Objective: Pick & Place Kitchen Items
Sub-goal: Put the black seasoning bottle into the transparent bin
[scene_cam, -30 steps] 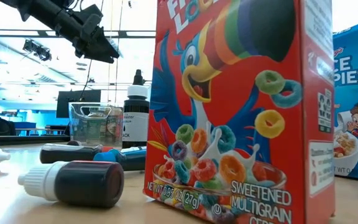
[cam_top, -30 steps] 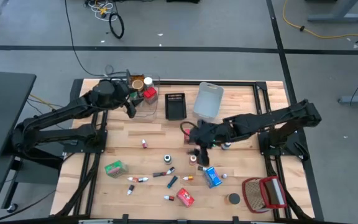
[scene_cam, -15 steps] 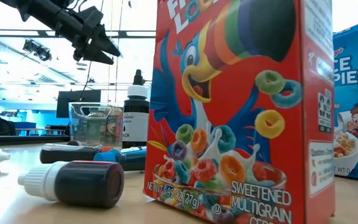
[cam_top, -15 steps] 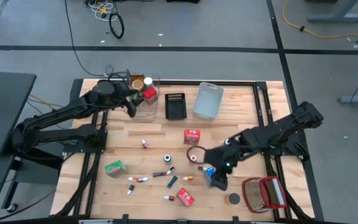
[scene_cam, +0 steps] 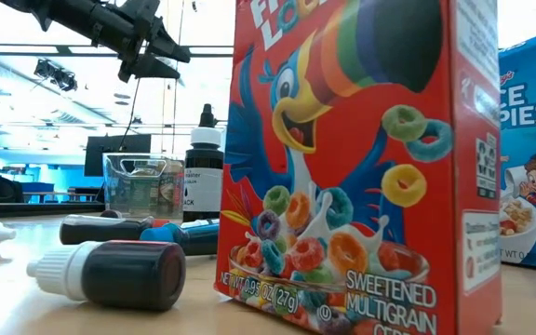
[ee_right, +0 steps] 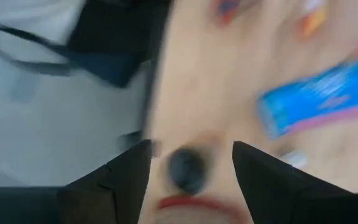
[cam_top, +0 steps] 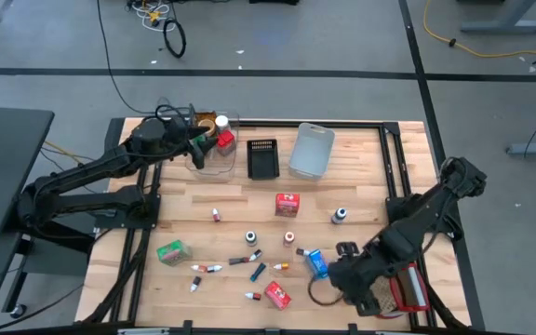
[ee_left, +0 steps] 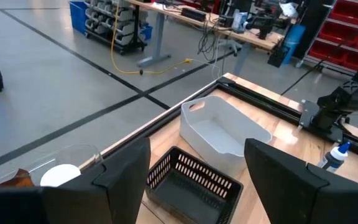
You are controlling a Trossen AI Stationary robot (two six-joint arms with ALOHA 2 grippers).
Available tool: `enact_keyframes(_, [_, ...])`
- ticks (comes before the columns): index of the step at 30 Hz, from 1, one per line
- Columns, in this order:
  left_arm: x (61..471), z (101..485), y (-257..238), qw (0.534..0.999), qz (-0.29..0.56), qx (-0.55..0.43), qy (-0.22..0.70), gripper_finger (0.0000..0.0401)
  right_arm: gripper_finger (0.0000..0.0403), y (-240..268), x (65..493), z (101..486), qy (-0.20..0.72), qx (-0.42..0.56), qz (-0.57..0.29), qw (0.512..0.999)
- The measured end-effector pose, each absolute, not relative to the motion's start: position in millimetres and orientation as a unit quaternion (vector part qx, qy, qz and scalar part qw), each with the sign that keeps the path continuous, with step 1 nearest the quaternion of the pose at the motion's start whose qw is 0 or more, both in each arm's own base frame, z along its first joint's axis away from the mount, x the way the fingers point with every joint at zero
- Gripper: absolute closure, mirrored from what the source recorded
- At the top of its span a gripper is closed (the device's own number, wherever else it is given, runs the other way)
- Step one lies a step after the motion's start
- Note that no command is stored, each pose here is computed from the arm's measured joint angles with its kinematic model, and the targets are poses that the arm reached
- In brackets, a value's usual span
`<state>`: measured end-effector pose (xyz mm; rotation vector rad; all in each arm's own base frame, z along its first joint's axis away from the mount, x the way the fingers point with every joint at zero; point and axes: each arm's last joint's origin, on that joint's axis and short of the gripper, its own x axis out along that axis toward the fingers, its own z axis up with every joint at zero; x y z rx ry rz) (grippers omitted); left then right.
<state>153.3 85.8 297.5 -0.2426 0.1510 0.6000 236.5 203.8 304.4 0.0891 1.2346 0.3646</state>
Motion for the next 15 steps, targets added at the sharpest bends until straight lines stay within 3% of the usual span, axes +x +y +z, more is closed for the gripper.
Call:
enact_keyframes(2, [153.3, 297.5, 85.8, 0.945, 0.294, -0.119, 0.074, 0.0132, 0.0168, 209.1, 237.3, 299.9, 0.542, -0.037, 0.147, 0.827])
enact_keyframes(5, [153.4, 297.7, 85.8, 0.945, 0.294, -0.119, 0.073, 0.0133, 0.0168, 214.4, 239.2, 292.2, 0.531, -0.079, 0.126, 0.834])
enact_keyframes(15, [153.4, 297.7, 85.8, 0.944, 0.295, -0.128, 0.07, 0.0133, 0.0168, 237.2, 247.0, 258.5, 0.627, -0.014, 0.239, 0.741])
